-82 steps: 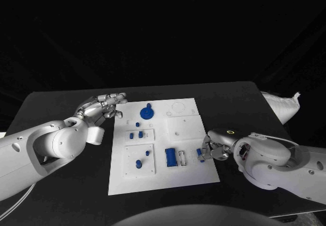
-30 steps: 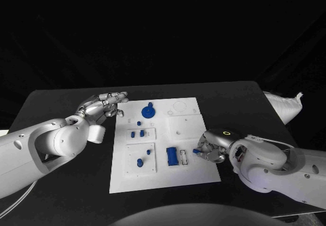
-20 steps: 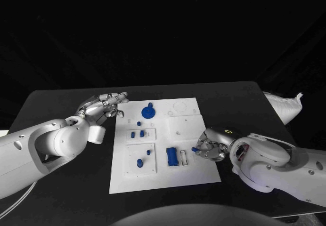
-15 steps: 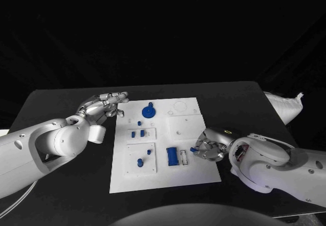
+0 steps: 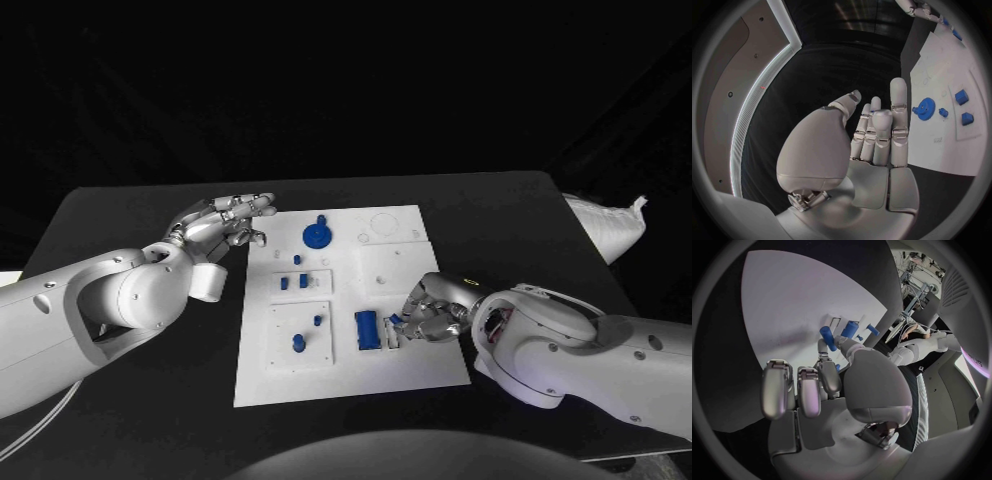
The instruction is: Assemble the parts on the task board
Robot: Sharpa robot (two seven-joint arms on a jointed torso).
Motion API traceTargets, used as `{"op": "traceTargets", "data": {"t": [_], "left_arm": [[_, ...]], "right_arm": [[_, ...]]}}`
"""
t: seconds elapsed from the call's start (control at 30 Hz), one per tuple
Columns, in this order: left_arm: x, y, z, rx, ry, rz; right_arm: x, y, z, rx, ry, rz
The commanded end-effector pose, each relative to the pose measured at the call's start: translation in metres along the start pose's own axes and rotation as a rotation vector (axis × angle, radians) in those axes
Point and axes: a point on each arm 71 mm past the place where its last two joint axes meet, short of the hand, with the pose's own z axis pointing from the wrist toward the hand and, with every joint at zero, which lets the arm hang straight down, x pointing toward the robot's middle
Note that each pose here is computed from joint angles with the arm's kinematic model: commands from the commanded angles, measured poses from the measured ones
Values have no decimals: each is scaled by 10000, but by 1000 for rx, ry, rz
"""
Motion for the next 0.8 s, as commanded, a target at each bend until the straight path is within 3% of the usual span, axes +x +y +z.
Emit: {"op": "traceTargets", "data": {"t": [0.03, 0.8], "left_arm": [[30, -4, 0, 6, 23, -3], [43, -1, -4, 0, 30, -5]], "right_arm": [[33, -1, 22, 12, 30, -5], [122, 38, 121, 7, 84, -82]]}}
